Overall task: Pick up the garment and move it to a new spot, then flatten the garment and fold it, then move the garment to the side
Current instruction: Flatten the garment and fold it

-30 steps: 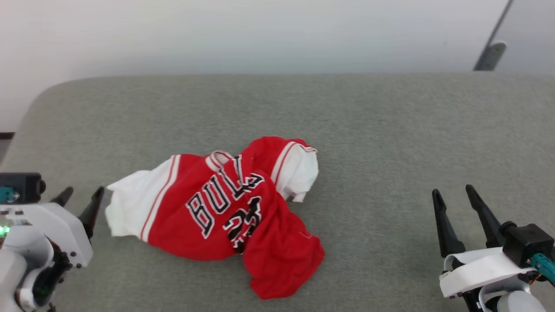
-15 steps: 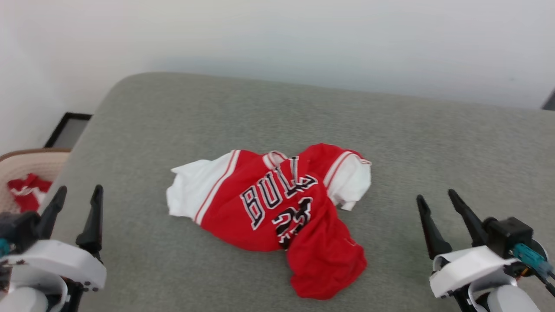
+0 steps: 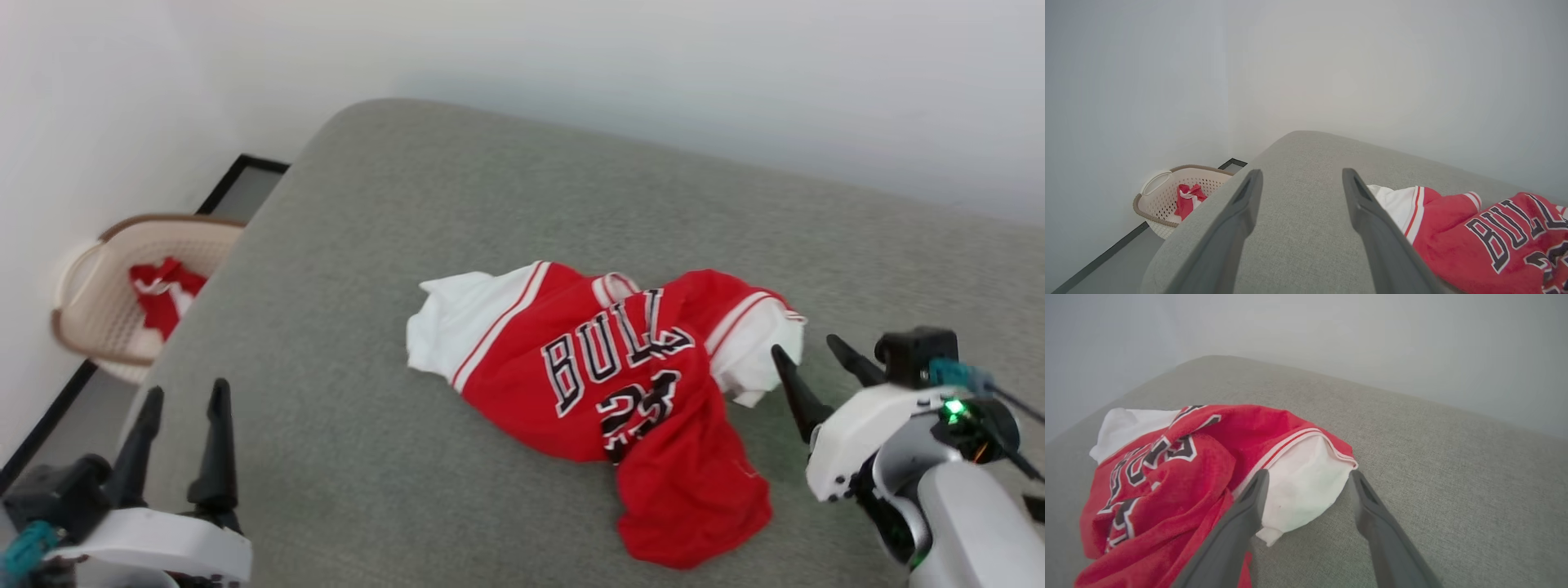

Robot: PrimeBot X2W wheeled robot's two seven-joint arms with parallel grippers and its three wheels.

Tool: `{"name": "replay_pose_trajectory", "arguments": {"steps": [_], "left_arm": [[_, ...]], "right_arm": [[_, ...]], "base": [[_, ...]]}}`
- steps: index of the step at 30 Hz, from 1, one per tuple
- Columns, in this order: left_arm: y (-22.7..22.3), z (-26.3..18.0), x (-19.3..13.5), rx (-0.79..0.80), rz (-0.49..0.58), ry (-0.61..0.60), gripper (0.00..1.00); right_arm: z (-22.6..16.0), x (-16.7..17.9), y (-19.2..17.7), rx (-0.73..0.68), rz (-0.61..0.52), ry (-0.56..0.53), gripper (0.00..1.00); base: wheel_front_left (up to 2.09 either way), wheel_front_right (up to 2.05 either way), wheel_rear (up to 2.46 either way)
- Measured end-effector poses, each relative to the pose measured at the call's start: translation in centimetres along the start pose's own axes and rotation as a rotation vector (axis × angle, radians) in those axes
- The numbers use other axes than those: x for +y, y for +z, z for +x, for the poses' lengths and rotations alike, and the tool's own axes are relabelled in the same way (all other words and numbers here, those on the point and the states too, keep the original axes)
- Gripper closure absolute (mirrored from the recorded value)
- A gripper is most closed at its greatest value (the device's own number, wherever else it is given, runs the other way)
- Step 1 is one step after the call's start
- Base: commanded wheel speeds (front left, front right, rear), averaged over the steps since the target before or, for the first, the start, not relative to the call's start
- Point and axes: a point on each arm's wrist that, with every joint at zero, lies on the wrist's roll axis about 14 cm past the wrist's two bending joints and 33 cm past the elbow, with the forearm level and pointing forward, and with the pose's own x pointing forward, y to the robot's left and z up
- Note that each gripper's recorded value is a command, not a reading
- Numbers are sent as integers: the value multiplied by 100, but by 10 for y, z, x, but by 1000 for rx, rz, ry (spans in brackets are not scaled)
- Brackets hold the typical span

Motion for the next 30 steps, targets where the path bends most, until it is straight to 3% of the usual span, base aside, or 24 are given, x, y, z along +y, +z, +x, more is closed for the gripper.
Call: {"name": "replay_pose_trajectory", "arguments": {"steps": [14, 15, 16, 17, 23, 30], "left_arm": [[-20, -12, 11, 23, -34, 70, 0], [-20, -12, 11, 21, -35, 74, 0], [-20, -12, 11, 19, -32, 73, 0], [-20, -12, 12, 19, -30, 73, 0], [-21, -12, 17, 9, -31, 87, 0], [-20, -11, 14, -7, -30, 71, 0]], "right_arm": [[43, 5, -69, 399, -90, 42, 0], [45, 5, -71, 411, -91, 44, 34], [48, 6, -72, 419, -96, 48, 84], [50, 6, -71, 423, -100, 50, 100], [53, 5, -64, 414, -97, 48, 100], [44, -20, -39, 380, -113, 1, 100]], "base": [[0, 0, 0], [0, 0, 0], [0, 0, 0], [0, 0, 0], [0, 0, 0], [0, 0, 0]]}}
